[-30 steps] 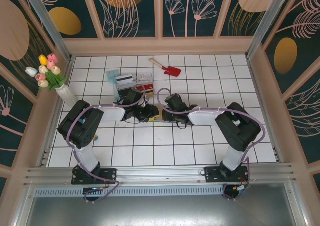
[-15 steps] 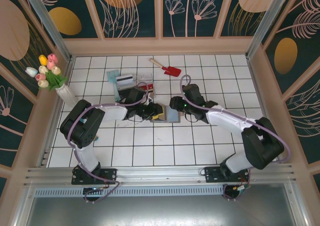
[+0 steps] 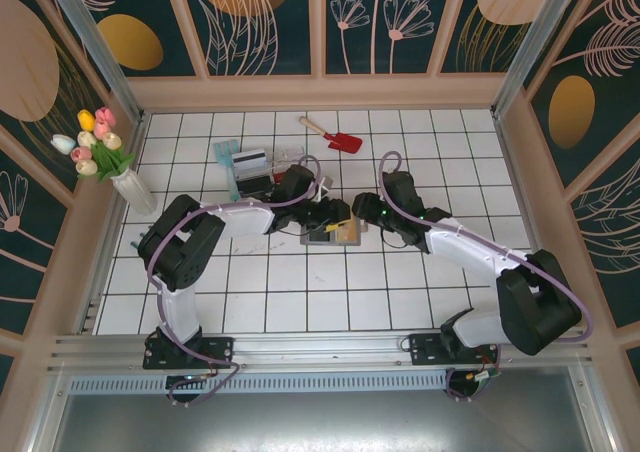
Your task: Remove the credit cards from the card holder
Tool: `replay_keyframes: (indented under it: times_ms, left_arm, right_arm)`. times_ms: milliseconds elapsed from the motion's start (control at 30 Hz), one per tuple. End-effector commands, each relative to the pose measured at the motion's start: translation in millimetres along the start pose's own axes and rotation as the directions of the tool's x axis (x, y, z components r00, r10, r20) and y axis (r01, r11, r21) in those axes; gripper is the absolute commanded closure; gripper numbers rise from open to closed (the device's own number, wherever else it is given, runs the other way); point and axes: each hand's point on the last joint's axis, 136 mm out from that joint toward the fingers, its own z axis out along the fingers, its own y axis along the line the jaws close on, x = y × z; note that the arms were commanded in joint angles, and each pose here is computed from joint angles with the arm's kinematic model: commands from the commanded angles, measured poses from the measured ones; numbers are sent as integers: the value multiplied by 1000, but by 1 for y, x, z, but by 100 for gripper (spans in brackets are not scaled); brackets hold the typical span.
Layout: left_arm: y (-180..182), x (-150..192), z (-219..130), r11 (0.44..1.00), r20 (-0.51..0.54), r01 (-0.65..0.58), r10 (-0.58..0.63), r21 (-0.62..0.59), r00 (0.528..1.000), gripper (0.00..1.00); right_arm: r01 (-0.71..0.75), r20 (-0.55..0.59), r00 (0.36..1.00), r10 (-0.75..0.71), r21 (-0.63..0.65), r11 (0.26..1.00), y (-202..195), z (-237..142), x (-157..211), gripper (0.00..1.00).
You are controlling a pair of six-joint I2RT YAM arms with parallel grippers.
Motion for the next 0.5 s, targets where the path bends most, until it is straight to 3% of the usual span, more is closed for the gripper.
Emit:
replay_keyframes:
  times_ms: [0, 300, 467]
  left_arm:
    - [-1, -10, -12, 999, 68, -6, 9, -44, 998, 55]
    - [27, -16, -22, 989, 157, 107, -91, -98, 983, 70]
    - [41, -18, -20, 978, 182, 153, -126, -141, 975, 73]
  right_arm:
    - [-22, -17, 1000, 21, -22, 1000, 3, -2, 3, 53]
    - [-61, -112, 992, 57, -39, 997, 0, 19, 24, 70]
    - [-81, -180, 981, 77, -18, 997, -4, 32, 36, 77]
